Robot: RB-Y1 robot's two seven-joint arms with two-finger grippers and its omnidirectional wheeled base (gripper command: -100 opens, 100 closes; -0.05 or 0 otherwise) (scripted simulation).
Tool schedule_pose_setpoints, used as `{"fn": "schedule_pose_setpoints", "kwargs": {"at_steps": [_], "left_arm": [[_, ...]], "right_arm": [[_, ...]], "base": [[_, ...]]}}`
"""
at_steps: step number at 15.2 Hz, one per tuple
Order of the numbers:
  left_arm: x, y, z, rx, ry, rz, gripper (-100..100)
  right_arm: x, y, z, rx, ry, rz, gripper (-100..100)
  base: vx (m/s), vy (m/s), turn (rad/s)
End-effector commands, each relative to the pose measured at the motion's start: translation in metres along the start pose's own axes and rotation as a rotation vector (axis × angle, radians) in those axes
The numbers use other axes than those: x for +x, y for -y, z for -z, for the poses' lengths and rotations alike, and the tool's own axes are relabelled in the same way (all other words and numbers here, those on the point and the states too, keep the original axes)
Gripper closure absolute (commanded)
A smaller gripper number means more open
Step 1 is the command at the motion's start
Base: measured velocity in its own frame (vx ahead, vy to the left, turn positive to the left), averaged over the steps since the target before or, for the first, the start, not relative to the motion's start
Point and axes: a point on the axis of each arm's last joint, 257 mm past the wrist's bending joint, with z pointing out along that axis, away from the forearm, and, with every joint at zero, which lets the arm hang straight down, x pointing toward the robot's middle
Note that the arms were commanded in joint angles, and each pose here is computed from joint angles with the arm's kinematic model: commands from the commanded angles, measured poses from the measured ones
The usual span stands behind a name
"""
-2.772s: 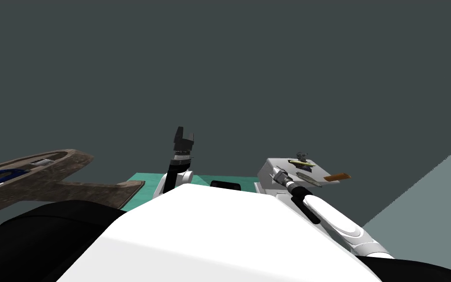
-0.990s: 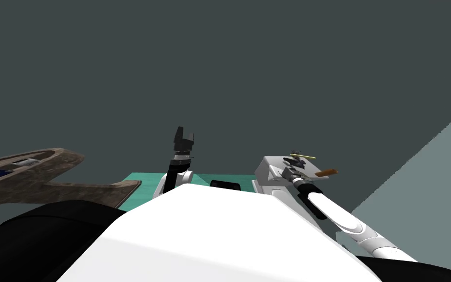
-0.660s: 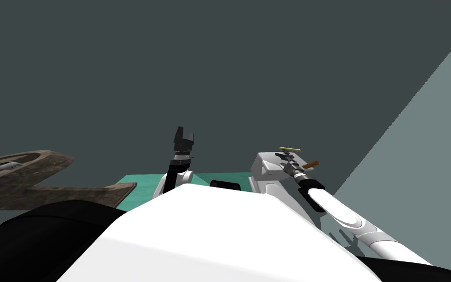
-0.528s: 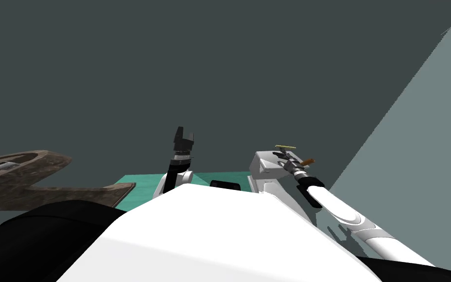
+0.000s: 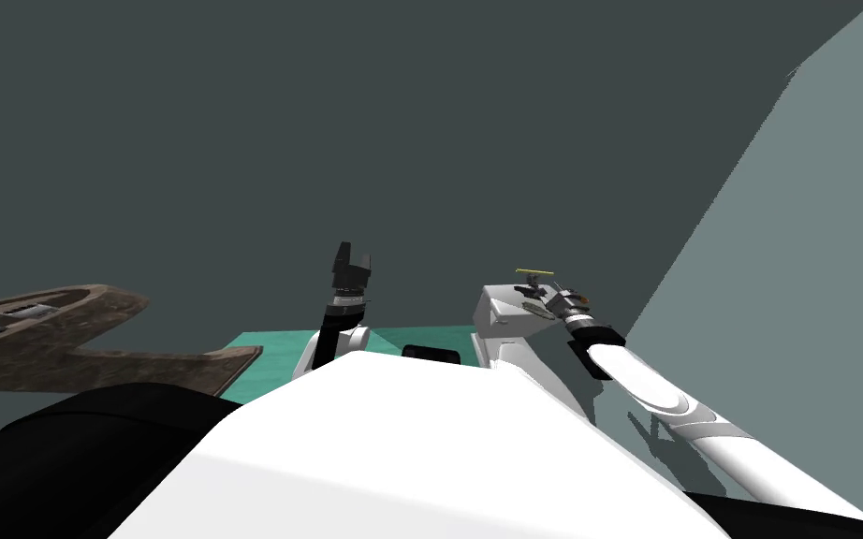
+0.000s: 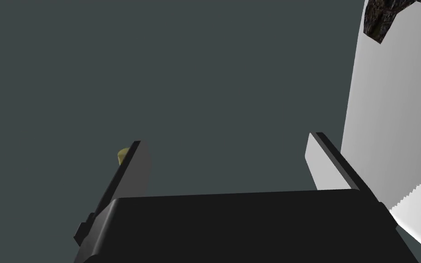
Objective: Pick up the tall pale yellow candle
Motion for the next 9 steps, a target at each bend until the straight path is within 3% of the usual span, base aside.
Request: {"fn": "schedule_pose_setpoints", "kwargs": {"at_steps": [1, 6, 8, 9], "left_arm": [[0.000, 0.000, 0.000, 0.000, 0.000, 0.000, 0], [0.000, 0.000, 0.000, 0.000, 0.000, 0.000, 0], [0.000, 0.000, 0.000, 0.000, 0.000, 0.000, 0], [0.000, 0.000, 0.000, 0.000, 0.000, 0.000, 0]], "right_arm": [[-0.009, 0.018, -0.003, 0.044, 0.009, -0.011, -100], [-0.033, 0.044, -0.008, 0.103, 0.044, -0.063, -100], [-0.030, 0.040, -0.007, 0.094, 0.038, -0.050, -100], [-0.030, 0.040, -0.007, 0.094, 0.038, -0.050, 100]], "base": [[-0.055, 0.009, 0.080], [-0.029, 0.096, 0.124], [0.000, 0.046, 0.022], [-0.001, 0.013, -0.001]]}}
